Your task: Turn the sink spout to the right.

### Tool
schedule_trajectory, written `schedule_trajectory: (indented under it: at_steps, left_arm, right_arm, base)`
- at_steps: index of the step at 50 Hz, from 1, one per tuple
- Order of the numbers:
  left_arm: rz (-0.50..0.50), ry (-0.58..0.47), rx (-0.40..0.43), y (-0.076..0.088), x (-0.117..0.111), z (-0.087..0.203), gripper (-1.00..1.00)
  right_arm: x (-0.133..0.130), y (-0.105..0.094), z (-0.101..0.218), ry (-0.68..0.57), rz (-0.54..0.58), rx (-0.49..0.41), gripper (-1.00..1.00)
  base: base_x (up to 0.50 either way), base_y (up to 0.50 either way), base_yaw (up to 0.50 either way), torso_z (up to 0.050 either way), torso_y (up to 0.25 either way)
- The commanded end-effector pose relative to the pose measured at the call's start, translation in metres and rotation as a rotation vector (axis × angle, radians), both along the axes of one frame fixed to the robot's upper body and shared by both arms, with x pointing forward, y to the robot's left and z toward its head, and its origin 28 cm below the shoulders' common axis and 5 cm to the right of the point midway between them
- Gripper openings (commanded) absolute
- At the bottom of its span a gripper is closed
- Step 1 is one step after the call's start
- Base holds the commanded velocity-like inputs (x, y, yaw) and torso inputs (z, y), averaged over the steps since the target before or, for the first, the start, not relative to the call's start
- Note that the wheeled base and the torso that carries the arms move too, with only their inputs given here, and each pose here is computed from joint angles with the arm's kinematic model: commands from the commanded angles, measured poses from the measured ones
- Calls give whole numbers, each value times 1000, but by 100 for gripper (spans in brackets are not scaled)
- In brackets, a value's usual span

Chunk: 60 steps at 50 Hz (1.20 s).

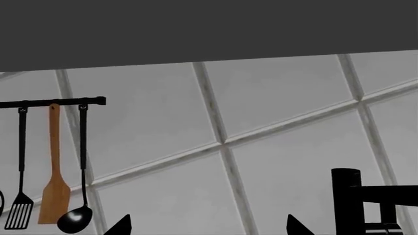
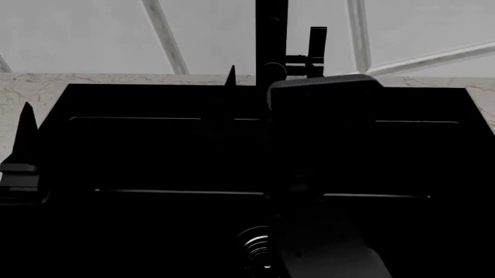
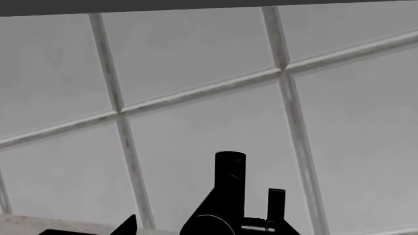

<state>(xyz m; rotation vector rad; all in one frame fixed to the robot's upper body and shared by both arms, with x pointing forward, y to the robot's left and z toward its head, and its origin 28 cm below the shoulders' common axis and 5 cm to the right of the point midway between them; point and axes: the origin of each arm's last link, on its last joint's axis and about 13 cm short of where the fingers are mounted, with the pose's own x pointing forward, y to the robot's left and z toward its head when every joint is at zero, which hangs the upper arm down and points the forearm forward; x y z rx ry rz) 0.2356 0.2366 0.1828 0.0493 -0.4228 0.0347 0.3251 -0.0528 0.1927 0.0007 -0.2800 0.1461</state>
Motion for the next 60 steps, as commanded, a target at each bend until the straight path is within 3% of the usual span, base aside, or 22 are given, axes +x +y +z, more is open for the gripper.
schedule_trajectory:
  at_steps: [1,26,33,35,60]
  left_arm:
    - [2,-1,0,0,0,0,100]
    - [0,0,1,0,0,0,100]
    - [-2,0,-1,0,0,0,100]
    - [-2,0,-2,0,0,0,100]
    - [-1,5,-2,0,1,-1,100]
  right_arm:
    - [2,0,-6,13,-1,-1,100]
    - [21,0,-3,-2,-3,9,100]
    - [22,2,-1,-4,15,15,100]
    - [21,3,-1,-7,1,-29,100]
    - [26,0,-2,-7,-15,-17,100]
  base:
    - [0,0,0,0,0]
    - [0,0,0,0,0]
    - [0,0,0,0,0]
    - [0,0,0,0,0]
    - [0,0,0,0,0]
